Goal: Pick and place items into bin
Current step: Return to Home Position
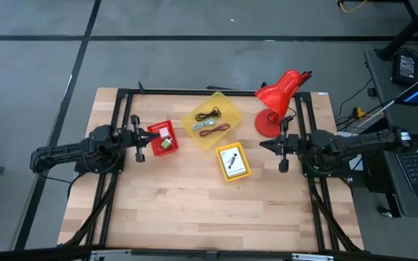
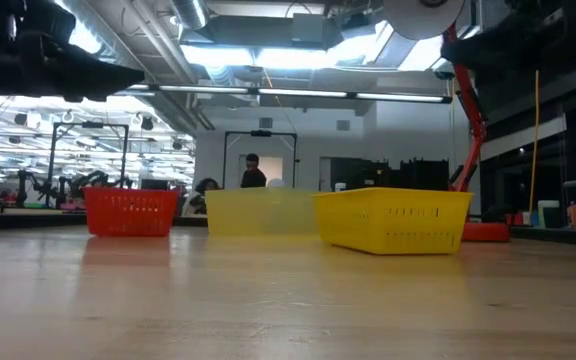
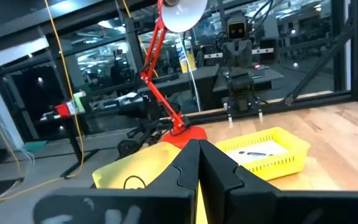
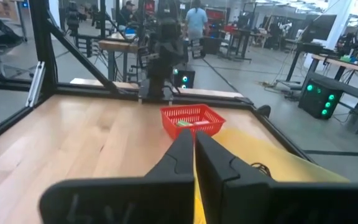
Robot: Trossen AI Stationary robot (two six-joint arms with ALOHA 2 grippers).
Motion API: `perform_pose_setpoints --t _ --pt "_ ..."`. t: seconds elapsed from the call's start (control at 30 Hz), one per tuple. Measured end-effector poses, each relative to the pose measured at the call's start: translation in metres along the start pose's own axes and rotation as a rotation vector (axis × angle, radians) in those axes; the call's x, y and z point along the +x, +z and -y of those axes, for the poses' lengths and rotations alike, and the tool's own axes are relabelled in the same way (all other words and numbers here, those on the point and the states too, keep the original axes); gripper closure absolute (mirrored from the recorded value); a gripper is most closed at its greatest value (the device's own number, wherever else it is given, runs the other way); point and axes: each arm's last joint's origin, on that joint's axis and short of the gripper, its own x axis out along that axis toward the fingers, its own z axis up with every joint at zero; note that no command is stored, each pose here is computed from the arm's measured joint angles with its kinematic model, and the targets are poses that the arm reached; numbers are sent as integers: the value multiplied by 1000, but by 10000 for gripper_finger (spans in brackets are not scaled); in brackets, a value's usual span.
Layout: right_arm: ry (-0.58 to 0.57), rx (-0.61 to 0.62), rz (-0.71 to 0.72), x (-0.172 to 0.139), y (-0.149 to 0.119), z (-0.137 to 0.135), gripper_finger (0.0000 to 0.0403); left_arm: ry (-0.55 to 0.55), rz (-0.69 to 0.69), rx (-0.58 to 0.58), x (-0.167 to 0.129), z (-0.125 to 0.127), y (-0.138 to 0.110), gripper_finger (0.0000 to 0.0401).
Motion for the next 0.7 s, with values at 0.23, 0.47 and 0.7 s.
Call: perform_pose_setpoints --t 0.23,0.47,0.7 --pt "25 5 10 -10 2 2 403 20 -76 -73 0 -2 -8 399" --pt "27 -7 -3 -10 1 1 403 56 -86 -99 0 -3 -8 399" --pt "60 -20 42 -12 -19 -2 403 74 -93 -99 0 -4 -9 398"
